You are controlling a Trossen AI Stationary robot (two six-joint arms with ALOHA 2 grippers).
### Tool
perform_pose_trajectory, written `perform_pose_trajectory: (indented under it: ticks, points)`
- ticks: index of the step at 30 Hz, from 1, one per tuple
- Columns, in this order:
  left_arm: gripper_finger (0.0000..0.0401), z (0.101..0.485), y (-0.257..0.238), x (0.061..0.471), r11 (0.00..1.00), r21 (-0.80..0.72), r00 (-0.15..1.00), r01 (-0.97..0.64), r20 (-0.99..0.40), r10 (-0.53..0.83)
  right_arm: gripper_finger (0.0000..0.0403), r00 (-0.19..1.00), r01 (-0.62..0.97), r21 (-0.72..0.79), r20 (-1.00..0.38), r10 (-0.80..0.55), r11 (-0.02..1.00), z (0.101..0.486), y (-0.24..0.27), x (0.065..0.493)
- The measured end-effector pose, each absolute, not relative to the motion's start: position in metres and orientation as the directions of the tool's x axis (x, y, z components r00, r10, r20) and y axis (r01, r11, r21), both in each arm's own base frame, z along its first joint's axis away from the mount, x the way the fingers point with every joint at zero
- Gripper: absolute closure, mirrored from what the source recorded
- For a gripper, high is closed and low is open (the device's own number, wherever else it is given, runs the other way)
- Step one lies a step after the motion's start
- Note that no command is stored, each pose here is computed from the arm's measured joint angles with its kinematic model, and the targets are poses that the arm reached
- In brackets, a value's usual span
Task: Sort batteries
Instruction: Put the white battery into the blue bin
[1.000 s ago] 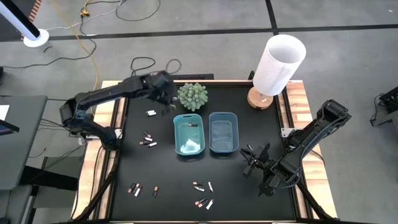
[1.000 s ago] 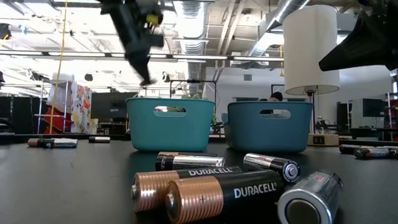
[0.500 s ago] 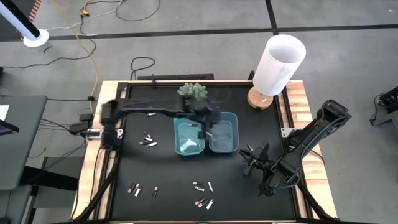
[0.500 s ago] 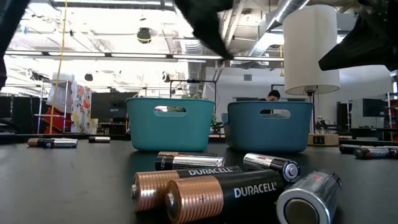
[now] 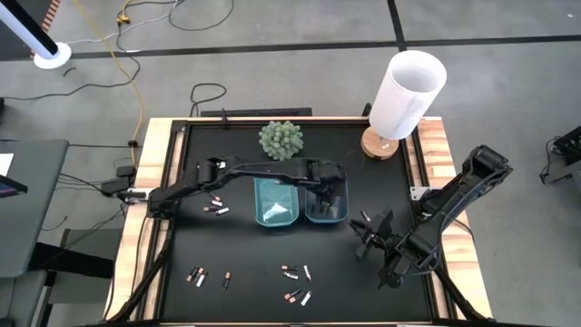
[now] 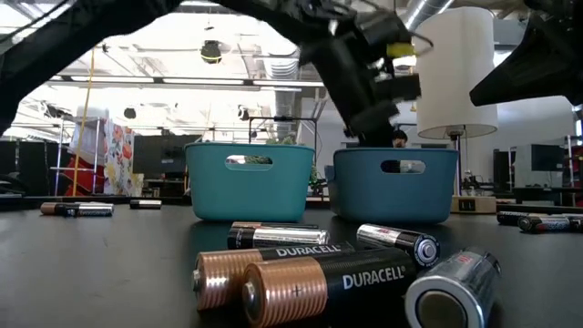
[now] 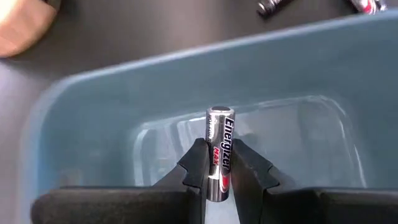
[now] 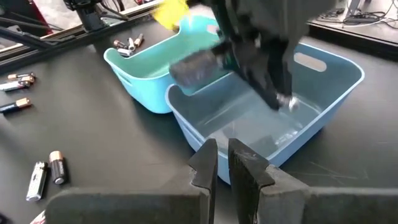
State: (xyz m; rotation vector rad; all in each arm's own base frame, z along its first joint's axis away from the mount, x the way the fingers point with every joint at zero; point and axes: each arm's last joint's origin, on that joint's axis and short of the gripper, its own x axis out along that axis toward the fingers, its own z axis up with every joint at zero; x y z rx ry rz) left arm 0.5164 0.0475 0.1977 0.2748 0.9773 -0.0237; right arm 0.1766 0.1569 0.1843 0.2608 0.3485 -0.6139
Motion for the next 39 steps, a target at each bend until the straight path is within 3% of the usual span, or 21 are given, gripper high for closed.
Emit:
perform_pose_trajectory:
  ticks: [9,17,24,32,36,39]
  points:
    - [0.0357,0.169,0.053,0.520,0.974,0.188,0.504,0.125,-0.858,0.101,0.0344,0.773,0.585,0.136,-0.393,-0.498,0.800,0.184,0.160,0.173]
    - [0.0263,0.170,0.054,0.521,0.980,0.176,0.513,0.095,-0.852,0.103,0.0344,0.772,0.585,0.136,-0.394,-0.499,0.799,0.184,0.160,0.173]
    - [0.0239,0.177,0.055,0.519,0.969,0.212,0.520,0.124,-0.846,0.118,0.0344,0.772,0.586,0.136,-0.394,-0.499,0.799,0.184,0.160,0.173]
    - [0.0241,0.250,0.058,0.504,0.948,0.312,0.559,0.061,-0.797,0.227,0.0344,0.773,0.580,0.125,-0.396,-0.495,0.805,0.184,0.161,0.174]
    - [0.0241,0.296,0.062,0.477,0.939,0.338,0.553,0.069,-0.796,0.246,0.0344,0.771,0.577,0.126,-0.410,-0.488,0.807,0.184,0.161,0.174]
    - [0.0241,0.328,0.068,0.443,0.939,0.336,0.481,0.069,-0.836,0.264,0.0344,0.771,0.577,0.127,-0.412,-0.486,0.807,0.184,0.161,0.174]
